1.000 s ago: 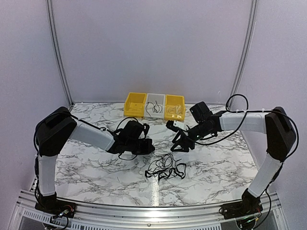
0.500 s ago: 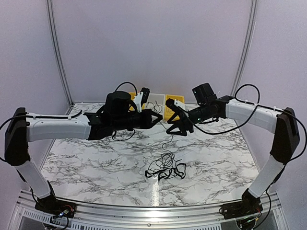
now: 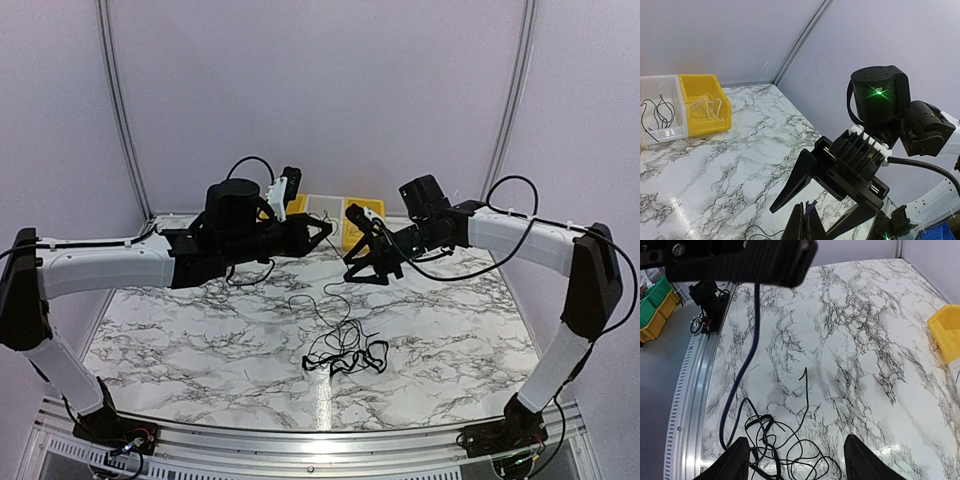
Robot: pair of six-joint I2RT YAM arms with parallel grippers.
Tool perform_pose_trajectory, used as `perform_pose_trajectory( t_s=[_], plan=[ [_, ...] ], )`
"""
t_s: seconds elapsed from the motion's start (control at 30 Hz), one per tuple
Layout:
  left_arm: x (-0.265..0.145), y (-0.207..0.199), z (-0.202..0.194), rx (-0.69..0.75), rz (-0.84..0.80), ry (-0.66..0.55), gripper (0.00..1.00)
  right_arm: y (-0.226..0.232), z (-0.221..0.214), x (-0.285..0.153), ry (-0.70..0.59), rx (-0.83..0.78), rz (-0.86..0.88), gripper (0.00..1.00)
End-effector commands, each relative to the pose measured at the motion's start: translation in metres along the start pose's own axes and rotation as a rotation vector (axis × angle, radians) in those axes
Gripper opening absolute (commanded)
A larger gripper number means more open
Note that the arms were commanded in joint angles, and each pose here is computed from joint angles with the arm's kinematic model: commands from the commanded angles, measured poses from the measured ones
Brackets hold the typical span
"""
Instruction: Untangle the cables
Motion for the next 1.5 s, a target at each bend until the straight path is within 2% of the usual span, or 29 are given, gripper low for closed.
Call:
perform_pose_trajectory(
  t_s=[0.0,0.1,0.27,0.37,0.53,0.63,0.8,0.83,0.9,0.97,1.07,1.1,1.23,1.47],
  plan=[
    [-0.014,-0.006,0.013,0.035,0.009,-0.051,0.00,0.009,0.008,-0.021,0.004,-0.110,-0.060,0.66],
    [-0.014,-0.006,0.012,0.043,0.015,-0.049,0.00,0.014,0.005,-0.024,0.046,-0.150,-0.058,0.69],
    [-0.014,-0.004,0.012,0.051,0.028,-0.051,0.00,0.024,0.003,-0.013,0.073,-0.132,0.045,0.69],
    [-0.014,-0.004,0.012,0.052,0.026,-0.051,0.00,0.026,0.007,-0.004,0.055,-0.119,0.054,0.69],
    [-0.017,-0.004,0.013,0.055,0.033,-0.057,0.00,0.017,0.019,0.002,0.004,-0.076,0.043,0.63],
    [-0.019,-0.003,0.012,0.059,0.041,-0.059,0.00,0.012,0.024,0.006,-0.003,-0.063,0.042,0.46],
    [-0.023,-0.002,0.011,0.071,0.053,-0.062,0.00,0.005,0.034,0.008,-0.025,-0.069,0.032,0.01],
    [-0.024,-0.002,0.010,0.076,0.054,-0.059,0.01,0.004,0.038,0.008,-0.032,-0.076,0.018,0.00],
    [-0.028,0.004,0.009,0.087,0.110,-0.069,0.23,-0.001,0.046,0.007,-0.046,-0.103,-0.036,0.00],
    [-0.036,0.012,0.004,0.084,0.198,-0.080,0.42,-0.007,0.057,0.004,-0.059,-0.140,-0.098,0.00],
    [-0.059,0.033,-0.005,0.061,0.388,-0.129,0.61,-0.017,0.075,0.001,-0.077,-0.198,-0.193,0.00],
    [-0.066,0.038,-0.010,0.056,0.429,-0.134,0.65,-0.022,0.081,0.001,-0.083,-0.211,-0.224,0.00],
    [-0.090,0.053,-0.031,0.057,0.526,-0.121,0.67,-0.043,0.104,-0.003,-0.120,-0.258,-0.359,0.00],
    [-0.119,0.072,-0.068,0.043,0.651,0.000,0.67,-0.090,0.137,-0.011,-0.173,-0.317,-0.589,0.00]
  ],
)
Point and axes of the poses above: each gripper's point midway between its finger pads, its own x axis out along the fingers, its own y axis along the line the jaws close on, z = x × y, the point moved 9 cm from there along -x, back along the fingers, and after that the axes turned 7 degrees about x, right-handed, at the moved point
